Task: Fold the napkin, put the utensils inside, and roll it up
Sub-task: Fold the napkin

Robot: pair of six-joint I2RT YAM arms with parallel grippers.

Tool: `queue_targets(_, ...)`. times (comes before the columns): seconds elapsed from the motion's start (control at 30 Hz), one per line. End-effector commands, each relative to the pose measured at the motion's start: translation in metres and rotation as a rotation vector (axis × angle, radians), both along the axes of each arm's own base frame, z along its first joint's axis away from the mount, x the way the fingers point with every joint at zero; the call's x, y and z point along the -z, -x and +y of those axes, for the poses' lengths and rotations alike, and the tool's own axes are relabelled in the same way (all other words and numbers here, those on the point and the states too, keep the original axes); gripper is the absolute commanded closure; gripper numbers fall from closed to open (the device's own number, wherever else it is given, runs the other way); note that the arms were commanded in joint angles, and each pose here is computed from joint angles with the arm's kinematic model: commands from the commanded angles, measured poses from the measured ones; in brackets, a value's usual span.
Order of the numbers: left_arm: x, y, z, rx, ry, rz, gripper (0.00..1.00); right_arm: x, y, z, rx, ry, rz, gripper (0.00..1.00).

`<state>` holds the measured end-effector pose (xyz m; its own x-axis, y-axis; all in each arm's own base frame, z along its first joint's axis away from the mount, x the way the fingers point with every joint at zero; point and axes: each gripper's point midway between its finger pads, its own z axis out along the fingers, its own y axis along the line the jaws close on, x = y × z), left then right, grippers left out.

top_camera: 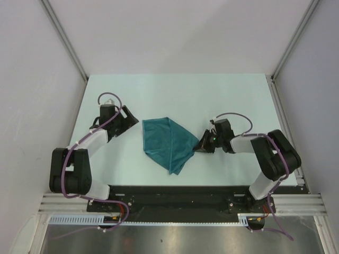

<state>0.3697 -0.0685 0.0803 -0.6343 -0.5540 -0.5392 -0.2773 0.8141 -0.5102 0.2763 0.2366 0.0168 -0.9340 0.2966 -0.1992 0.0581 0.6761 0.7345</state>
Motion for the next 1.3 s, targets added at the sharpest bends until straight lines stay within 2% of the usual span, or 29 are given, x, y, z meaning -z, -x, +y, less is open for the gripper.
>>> queue_targets(0.0,-0.009,0.002,0.008,-0.009,0.005,-0.04,0.08,0.017,0.058,-0.007,0.02,0.107,0.176,0.9)
queue_targets(0.03,-0.006,0.004,0.009,-0.008,0.005,-0.032,0.09,0.011,0.067,-0.009,0.011,0.124,0.191,0.65)
queue_targets(0.07,-0.005,0.005,0.009,-0.006,0.004,-0.033,0.09,0.007,0.072,-0.007,-0.004,0.146,0.18,0.56)
queue_targets(0.13,-0.002,0.009,0.007,0.004,0.015,-0.026,0.08,-0.021,0.071,-0.004,-0.035,0.155,0.109,0.41)
queue_targets(0.23,0.005,0.015,0.0,0.03,0.045,-0.008,0.08,-0.069,0.06,0.006,-0.129,0.13,-0.063,0.31)
queue_targets(0.33,0.015,0.025,-0.005,0.047,0.068,0.017,0.1,-0.114,0.035,0.01,-0.19,0.101,-0.215,0.28)
queue_targets(0.43,0.022,0.036,-0.005,0.042,0.071,0.032,0.1,-0.133,-0.007,0.011,-0.246,0.085,-0.356,0.28)
queue_targets(0.63,0.024,0.051,-0.007,0.04,0.088,0.042,0.1,-0.111,-0.067,0.04,-0.472,0.104,-0.493,0.29)
queue_targets(0.7,0.018,0.053,-0.007,0.036,0.093,0.022,0.1,-0.105,-0.092,0.047,-0.493,0.104,-0.548,0.29)
queue_targets(0.77,0.014,0.054,-0.005,0.023,0.087,0.013,0.1,-0.112,-0.103,0.055,-0.514,0.033,-0.58,0.29)
queue_targets(0.9,0.004,0.057,-0.003,0.018,0.075,-0.007,0.1,-0.096,-0.122,0.061,-0.531,-0.033,-0.574,0.3)
queue_targets(1.27,-0.007,0.055,-0.004,0.025,0.086,-0.035,0.1,-0.038,-0.122,0.071,-0.616,-0.147,-0.411,0.38)
